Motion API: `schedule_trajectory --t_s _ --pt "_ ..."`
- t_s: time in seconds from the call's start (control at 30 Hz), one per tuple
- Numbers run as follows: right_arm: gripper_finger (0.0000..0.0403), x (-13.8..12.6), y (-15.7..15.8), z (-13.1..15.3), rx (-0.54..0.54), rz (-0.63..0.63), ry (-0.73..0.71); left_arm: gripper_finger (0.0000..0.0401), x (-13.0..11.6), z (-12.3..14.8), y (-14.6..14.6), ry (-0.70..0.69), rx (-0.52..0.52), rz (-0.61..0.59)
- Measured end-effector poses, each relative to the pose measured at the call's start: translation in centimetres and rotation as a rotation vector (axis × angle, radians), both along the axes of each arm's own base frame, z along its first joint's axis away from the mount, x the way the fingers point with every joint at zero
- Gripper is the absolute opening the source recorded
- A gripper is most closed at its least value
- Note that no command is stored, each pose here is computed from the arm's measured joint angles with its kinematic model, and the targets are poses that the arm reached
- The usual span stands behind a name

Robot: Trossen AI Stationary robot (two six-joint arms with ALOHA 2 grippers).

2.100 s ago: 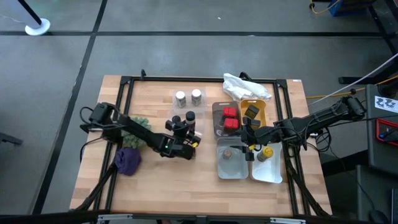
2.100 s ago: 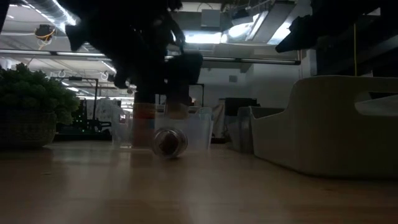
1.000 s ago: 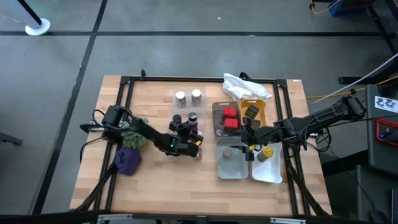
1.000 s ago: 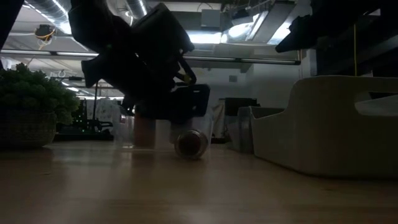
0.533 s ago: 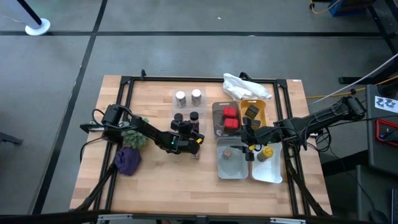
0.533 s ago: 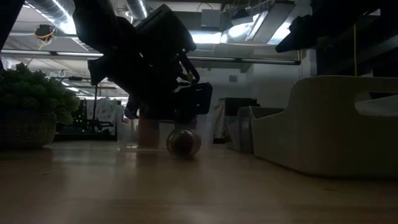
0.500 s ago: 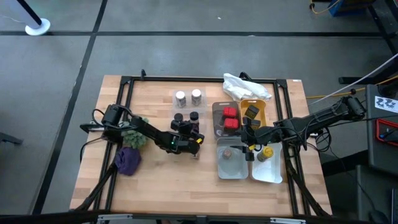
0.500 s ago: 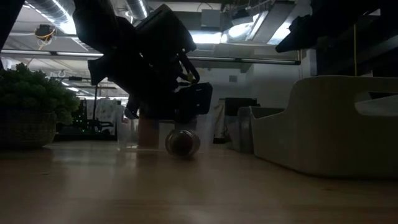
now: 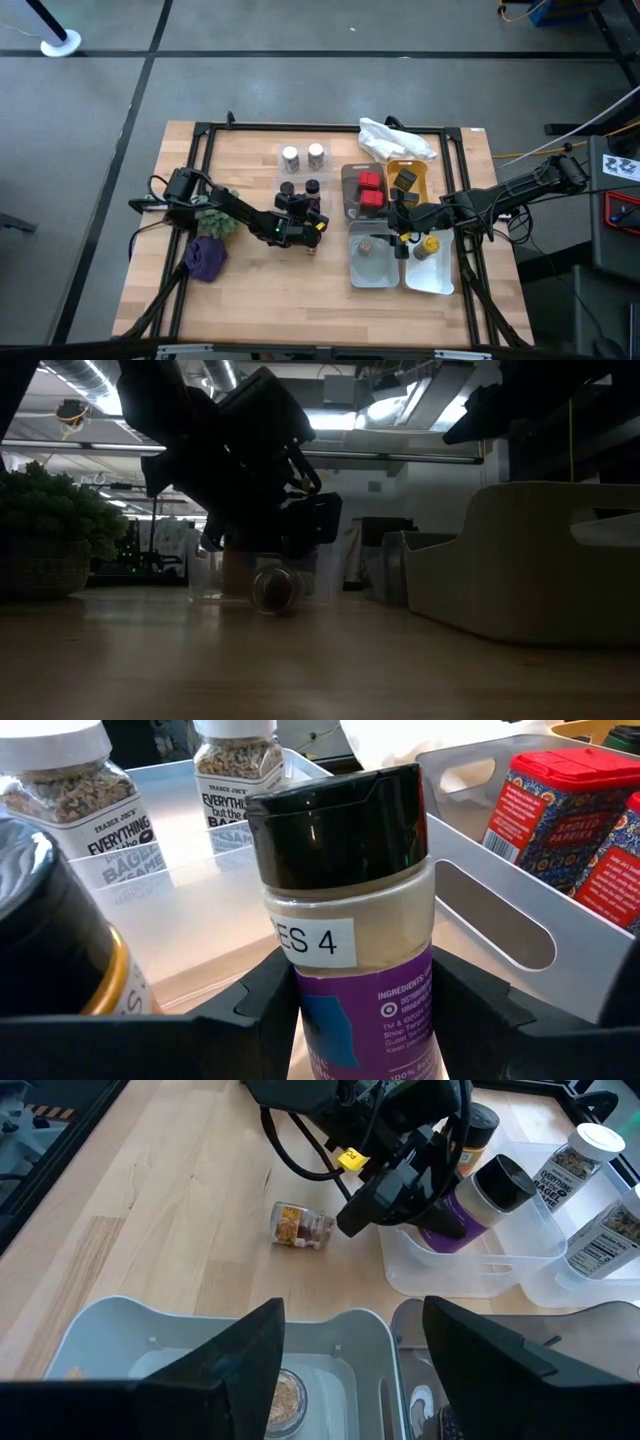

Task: Sort spices by type
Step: Put the purple seasoning bottle into the bottom transparent bin

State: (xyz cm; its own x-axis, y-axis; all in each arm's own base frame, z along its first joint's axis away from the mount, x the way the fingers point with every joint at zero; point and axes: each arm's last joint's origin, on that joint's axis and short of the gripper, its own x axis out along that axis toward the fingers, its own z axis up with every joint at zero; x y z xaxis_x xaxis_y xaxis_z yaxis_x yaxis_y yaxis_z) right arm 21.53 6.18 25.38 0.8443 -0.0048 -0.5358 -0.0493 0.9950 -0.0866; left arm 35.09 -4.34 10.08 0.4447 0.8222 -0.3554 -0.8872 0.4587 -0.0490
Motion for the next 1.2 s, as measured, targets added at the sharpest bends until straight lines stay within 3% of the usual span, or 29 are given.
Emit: schedule_trajectory --t_s 0.17,0.53,1.2 --pt "0.0239 0.0 0.0 0.0 0.000 0.000 0.000 0.0180 0.0 0.0 0.0 -0.001 0.000 0.002" --pt "0.0239 0.0 0.0 0.0 0.000 0.000 0.000 0.0238 0.0 -0.1 -0.1 -0.013 -0.012 0.002" --pt "0.0239 0.0 0.0 0.0 -0.001 0.000 0.001 0.0241 -0.3 -0.2 -1.6 0.005 -0.001 -0.044"
